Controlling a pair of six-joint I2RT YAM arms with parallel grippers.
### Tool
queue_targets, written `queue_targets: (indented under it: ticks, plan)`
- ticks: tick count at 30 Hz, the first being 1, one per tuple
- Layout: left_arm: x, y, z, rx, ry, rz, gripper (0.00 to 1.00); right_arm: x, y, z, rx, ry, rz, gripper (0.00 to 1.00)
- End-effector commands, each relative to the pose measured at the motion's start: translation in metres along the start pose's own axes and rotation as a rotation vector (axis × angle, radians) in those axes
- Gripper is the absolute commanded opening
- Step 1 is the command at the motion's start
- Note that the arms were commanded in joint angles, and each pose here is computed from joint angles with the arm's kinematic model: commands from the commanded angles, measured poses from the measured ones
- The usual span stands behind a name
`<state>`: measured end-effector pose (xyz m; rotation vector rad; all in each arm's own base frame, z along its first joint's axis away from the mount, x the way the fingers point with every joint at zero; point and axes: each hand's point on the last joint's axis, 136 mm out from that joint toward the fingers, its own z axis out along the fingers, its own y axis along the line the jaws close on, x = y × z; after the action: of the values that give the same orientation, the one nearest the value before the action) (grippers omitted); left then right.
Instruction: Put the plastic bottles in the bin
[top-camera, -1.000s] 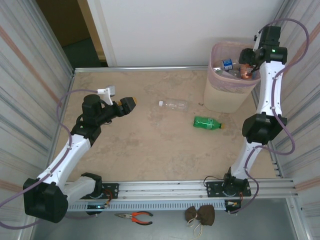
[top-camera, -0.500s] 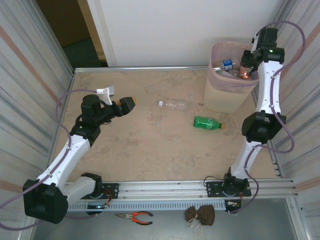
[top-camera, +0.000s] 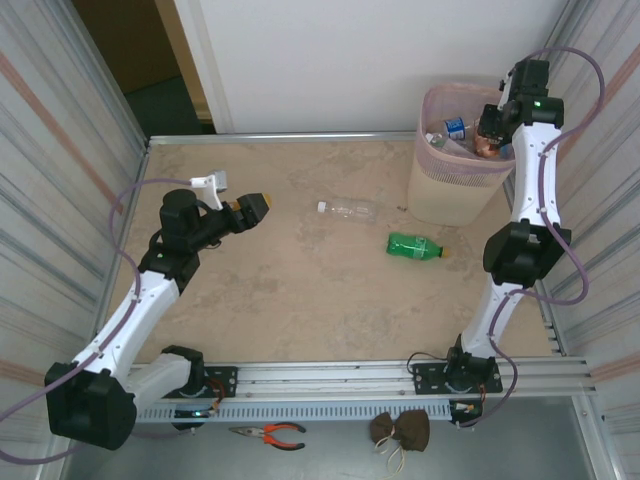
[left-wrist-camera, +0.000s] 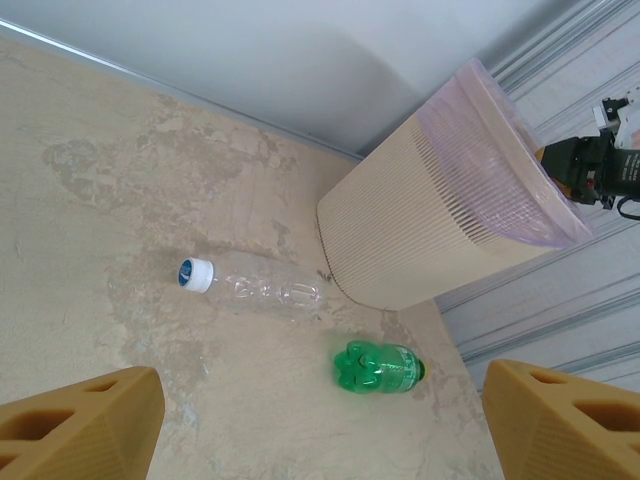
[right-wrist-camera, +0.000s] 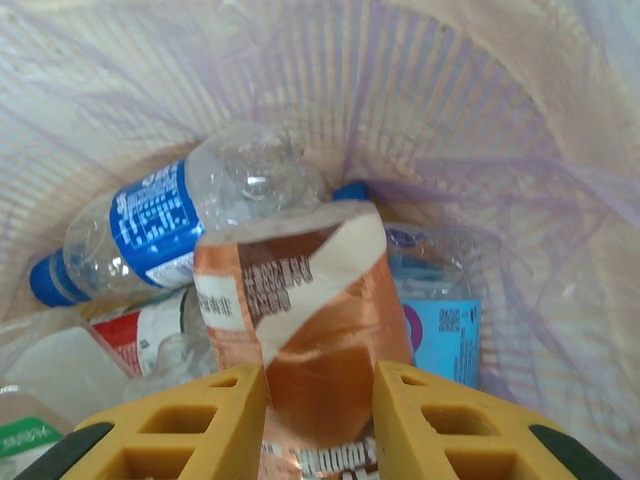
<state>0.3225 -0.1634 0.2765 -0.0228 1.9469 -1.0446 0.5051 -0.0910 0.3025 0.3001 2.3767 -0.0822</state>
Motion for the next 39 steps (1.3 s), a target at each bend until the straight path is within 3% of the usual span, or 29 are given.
queue_targets:
  ticks: [1, 11, 17, 20, 23, 30, 34, 39]
  plan:
    - [-0.009, -0.012, -0.008, 0.038, -0.031, 0.015, 0.83, -0.009, 0.006, -0.053, 0.001, -0.060, 0.005, 0.33]
    - [-0.009, -0.013, -0.009, 0.039, -0.033, 0.014, 0.83, 0.015, 0.062, -0.101, -0.134, -0.077, -0.116, 0.35]
    - [-0.009, -0.013, -0.009, 0.038, -0.031, 0.014, 0.83, 0.057, 0.121, -0.123, -0.263, -0.079, -0.407, 0.39]
    - [-0.010, -0.013, -0.010, 0.039, -0.032, 0.017, 0.83, 0.093, 0.149, -0.131, -0.359, -0.055, -0.610, 0.47]
    - [-0.009, -0.013, -0.010, 0.038, -0.032, 0.015, 0.83, 0.138, 0.175, -0.133, -0.460, -0.032, -0.830, 0.49]
    - [-0.010, -0.015, -0.013, 0.039, -0.035, 0.015, 0.83, 0.221, 0.193, -0.115, -0.492, 0.053, -1.245, 0.55]
    - [-0.009, -0.015, -0.014, 0.039, -0.034, 0.014, 0.83, 0.247, 0.188, -0.090, -0.460, 0.159, -1.324, 0.60]
    - [-0.008, -0.015, -0.015, 0.039, -0.037, 0.009, 0.83, 0.276, 0.183, -0.051, -0.424, 0.252, -1.380, 0.73]
